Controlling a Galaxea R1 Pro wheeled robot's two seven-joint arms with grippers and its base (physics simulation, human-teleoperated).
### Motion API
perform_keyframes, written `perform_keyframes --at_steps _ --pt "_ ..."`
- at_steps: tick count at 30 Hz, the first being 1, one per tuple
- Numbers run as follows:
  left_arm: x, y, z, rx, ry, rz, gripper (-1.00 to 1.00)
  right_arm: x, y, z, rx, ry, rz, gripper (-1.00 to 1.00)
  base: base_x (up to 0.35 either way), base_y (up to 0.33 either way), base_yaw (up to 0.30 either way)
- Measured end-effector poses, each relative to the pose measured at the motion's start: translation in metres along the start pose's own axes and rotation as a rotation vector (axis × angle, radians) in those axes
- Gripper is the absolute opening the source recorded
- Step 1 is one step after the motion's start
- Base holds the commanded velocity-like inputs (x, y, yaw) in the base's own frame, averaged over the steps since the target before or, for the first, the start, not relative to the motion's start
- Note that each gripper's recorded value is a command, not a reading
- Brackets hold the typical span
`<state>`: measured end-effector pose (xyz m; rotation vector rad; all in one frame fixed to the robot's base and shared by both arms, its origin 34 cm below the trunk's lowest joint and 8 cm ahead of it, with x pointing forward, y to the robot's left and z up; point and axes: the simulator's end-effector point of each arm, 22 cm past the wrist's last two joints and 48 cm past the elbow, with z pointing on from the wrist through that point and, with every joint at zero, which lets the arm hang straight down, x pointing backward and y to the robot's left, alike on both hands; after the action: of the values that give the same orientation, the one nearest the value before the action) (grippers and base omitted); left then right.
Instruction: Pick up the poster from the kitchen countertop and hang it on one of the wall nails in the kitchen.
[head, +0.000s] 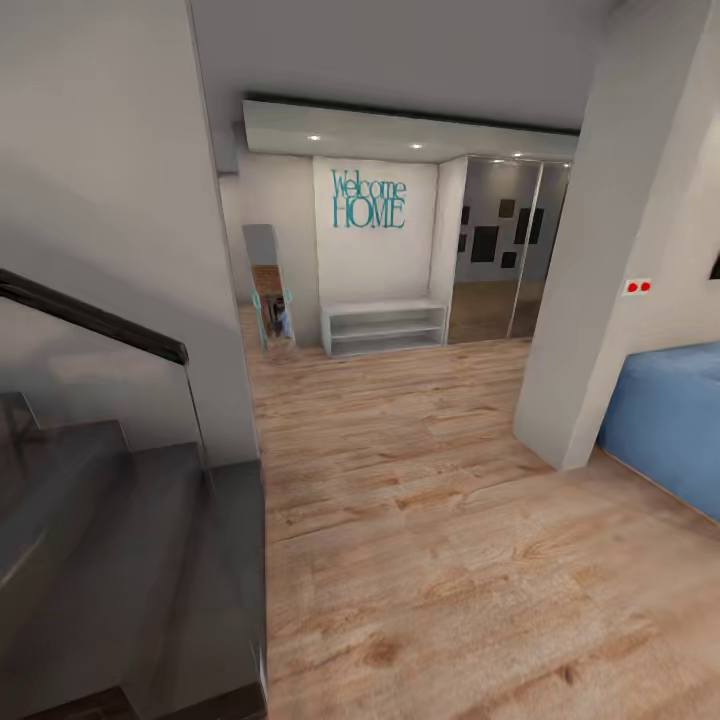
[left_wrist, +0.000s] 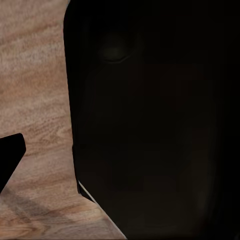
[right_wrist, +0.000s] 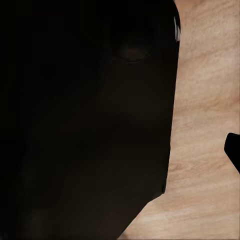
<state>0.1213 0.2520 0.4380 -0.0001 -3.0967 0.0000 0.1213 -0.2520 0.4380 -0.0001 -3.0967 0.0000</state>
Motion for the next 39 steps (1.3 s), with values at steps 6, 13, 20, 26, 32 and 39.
perform_keyframes --at_steps 6,13,20,26,32,39 --pt "0.0 -0.014 0.0 0.018 -0.008 0.001 1.0 -0.01 -0.005 0.0 0.006 -0.016 -0.011 1.0 0.0 0.0 0.0" --pt "0.0 -0.014 0.0 0.018 -0.008 0.001 1.0 -0.01 -0.005 0.0 0.006 -0.016 -0.011 1.0 0.0 0.0 0.0" --pt "0.0 -0.014 0.0 0.018 -0.008 0.001 1.0 -0.01 -0.005 0.0 0.006 -0.016 -0.011 1.0 0.0 0.0 0.0" --pt "-0.012 -0.035 -0.001 0.045 -0.049 0.001 1.0 -0.046 -0.017 -0.002 0.026 -0.086 -0.009 1.0 0.0 0.0 0.0" --pt "-0.06 -0.041 -0.006 0.053 -0.162 -0.001 1.0 -0.111 -0.037 -0.011 0.055 -0.225 -0.009 1.0 0.0 0.0 0.0" --pt "-0.308 -0.031 -0.118 0.044 -0.74 -0.017 1.0 -0.304 -0.056 -0.098 0.089 -0.669 -0.023 1.0 0.0 0.0 0.0"
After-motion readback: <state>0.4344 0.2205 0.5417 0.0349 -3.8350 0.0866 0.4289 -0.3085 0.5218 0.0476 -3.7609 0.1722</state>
